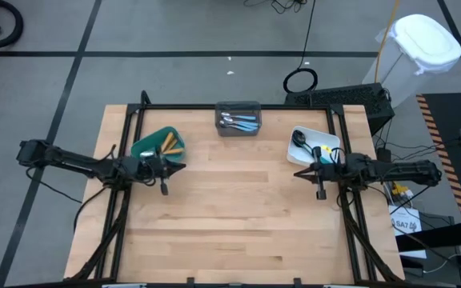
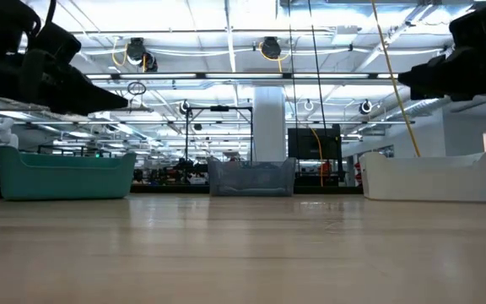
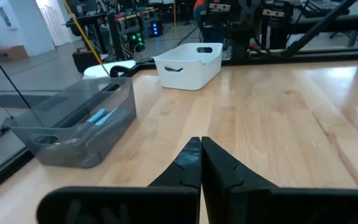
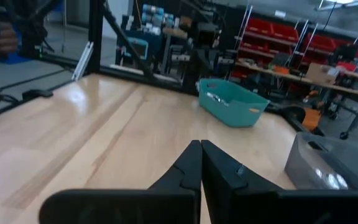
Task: Sort silverware by color (type)
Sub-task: Return to Home Position
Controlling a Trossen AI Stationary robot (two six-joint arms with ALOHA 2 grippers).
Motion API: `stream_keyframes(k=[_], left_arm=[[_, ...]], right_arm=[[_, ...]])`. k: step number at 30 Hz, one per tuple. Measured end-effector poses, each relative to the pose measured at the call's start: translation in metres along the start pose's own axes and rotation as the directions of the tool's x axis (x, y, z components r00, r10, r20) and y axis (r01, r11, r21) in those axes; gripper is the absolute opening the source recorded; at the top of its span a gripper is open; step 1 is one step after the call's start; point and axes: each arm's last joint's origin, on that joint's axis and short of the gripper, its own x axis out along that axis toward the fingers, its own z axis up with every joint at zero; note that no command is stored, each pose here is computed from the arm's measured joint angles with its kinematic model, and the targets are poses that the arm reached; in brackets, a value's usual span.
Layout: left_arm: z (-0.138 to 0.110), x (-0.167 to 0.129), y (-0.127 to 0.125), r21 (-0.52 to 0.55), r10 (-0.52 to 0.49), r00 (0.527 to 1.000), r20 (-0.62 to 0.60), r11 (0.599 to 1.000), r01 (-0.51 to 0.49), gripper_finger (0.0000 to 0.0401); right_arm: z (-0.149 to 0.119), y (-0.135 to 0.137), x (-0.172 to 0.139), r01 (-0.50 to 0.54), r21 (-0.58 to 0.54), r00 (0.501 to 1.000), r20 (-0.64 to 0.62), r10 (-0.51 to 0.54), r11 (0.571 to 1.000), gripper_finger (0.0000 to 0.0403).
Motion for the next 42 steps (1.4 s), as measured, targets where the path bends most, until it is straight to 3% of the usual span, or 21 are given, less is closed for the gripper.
stream_keyframes(k=[16,21,42], left_arm=[[0.005,-0.030,0.010,0.022,-0.018,0.997,0.079,1.000,0.017,0.0001],[0.012,-0.039,0.010,0.027,-0.114,0.977,0.181,0.993,0.111,0.0001],[0.005,-0.033,0.021,-0.008,-0.109,0.988,0.107,0.994,0.111,0.0001]], right_arm=[[0.002,-0.001,-0.004,0.030,0.008,0.999,0.028,-0.030,1.000,0.0000],[0.002,-0.001,-0.004,0.031,0.005,0.999,0.028,-0.031,1.000,0.0000],[0.002,-0.001,-0.004,0.030,0.067,0.999,0.028,-0.032,0.997,0.0000]])
